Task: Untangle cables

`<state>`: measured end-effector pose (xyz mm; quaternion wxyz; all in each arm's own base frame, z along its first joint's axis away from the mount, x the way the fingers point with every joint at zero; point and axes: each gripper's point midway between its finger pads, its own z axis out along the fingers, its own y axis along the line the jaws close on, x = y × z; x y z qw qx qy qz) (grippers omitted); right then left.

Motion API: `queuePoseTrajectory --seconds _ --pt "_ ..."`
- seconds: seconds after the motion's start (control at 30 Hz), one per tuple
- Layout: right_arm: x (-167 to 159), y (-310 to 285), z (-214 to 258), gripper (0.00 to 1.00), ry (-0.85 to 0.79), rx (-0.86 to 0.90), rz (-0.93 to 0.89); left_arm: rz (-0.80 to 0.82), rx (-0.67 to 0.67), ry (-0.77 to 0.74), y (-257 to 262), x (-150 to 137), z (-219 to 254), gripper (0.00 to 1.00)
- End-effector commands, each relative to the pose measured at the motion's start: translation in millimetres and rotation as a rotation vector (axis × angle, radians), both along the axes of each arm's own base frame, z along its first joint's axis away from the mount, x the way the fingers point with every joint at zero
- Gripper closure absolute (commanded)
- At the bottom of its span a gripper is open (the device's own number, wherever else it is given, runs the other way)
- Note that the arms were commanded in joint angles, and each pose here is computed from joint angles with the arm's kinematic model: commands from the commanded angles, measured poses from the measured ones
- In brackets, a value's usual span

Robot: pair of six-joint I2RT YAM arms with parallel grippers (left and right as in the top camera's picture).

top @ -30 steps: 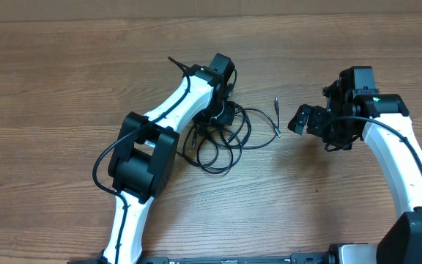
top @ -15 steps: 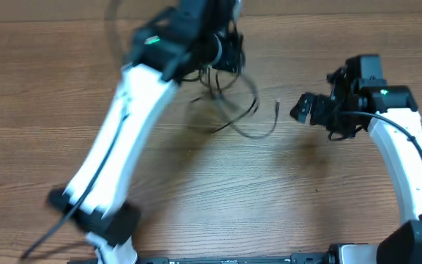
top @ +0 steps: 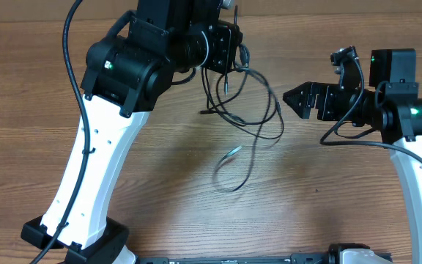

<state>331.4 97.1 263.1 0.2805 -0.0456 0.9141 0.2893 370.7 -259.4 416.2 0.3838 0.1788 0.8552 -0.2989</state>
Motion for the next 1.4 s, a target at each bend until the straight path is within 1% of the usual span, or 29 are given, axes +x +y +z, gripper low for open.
queuePoseTrajectory --seconds 0.0,0.2,0.37,0.5,0.67,0.7,0.73,0.77,0.83,0.87,0.9,0.93,1.0,1.1,1.13,1.17,1.2,1.23,1.3,1.37 --pt "-11.7 20.5 36.3 0.00 -0.128 0.081 0.141 -0.033 0.000 -0.022 -3.5 -5.1 4.3 0.96" --pt "-14.6 37.9 41.3 0.00 -0.164 0.087 0.210 -0.078 -0.028 -0.015 -10.1 -10.9 7.1 0.96" --pt "-11.8 58.2 51.6 0.01 -0.241 0.085 0.270 -0.087 -0.027 0.001 -10.5 -14.0 4.8 0.96" --pt "3.0 51.2 46.4 0.06 -0.268 -0.006 0.204 -0.125 -0.049 0.013 -15.5 -19.9 6.6 0.96" --pt "24.5 23.7 21.1 0.05 -0.170 -0.108 0.000 -0.138 -0.056 0.020 -16.3 -23.4 7.1 0.96" --pt "27.9 17.4 16.2 0.07 -0.151 -0.129 -0.043 -0.143 -0.058 0.023 -16.5 -24.8 7.3 0.96" --pt "31.9 8.9 10.3 0.13 -0.129 -0.156 -0.098 -0.142 -0.055 0.028 -16.0 -25.6 6.5 0.96" --pt "36.6 -4.7 3.0 0.17 -0.097 -0.194 -0.189 -0.140 -0.049 0.037 -14.7 -27.1 4.5 0.96" --pt "41.4 -32.3 -8.7 0.21 -0.042 -0.267 -0.366 -0.143 -0.029 0.061 -11.7 -31.9 -1.3 0.96" --pt "41.9 -47.6 -13.5 0.21 -0.019 -0.306 -0.460 -0.147 -0.012 0.076 -9.6 -34.8 -5.9 0.96" --pt "39.6 -70.6 -18.8 0.22 0.011 -0.366 -0.601 -0.144 0.020 0.096 -4.9 -38.8 -13.1 0.96" --pt "36.4 -86.2 -21.1 0.21 0.025 -0.407 -0.697 -0.126 0.053 0.114 0.8 -39.8 -20.3 0.96" --pt "28.1 -115.8 -19.8 0.20 0.029 -0.489 -0.875 -0.033 0.167 0.163 23.9 -40.7 -39.9 0.96" --pt "23.3 -136.1 -14.6 0.20 0.010 -0.554 -0.967 0.097 0.320 0.192 59.1 -41.6 -56.8 0.96" --pt "23.8 -137.8 -14.1 0.17 0.008 -0.551 -0.973 0.128 0.348 0.188 66.9 -41.4 -57.3 0.96" --pt "25.8 -134.1 -15.1 0.11 0.012 -0.530 -0.957 0.138 0.355 0.181 69.7 -41.6 -56.1 0.96" --pt "30.8 -115.5 -20.1 0.02 0.033 -0.464 -0.860 0.126 0.330 0.167 66.1 -42.3 -50.6 0.96" --pt "34.9 -93.9 -23.7 0.00 0.044 -0.409 -0.730 0.103 0.297 0.157 59.7 -42.7 -45.8 0.96" --pt "35.9 -31.4 -23.2 0.00 0.026 -0.261 -0.333 0.039 0.221 0.132 42.8 -43.2 -35.0 0.96" --pt "15.9 27.5 -10.0 0.00 -0.041 -0.097 0.070 -0.007 0.164 0.098 30.3 -40.7 -24.6 0.96"
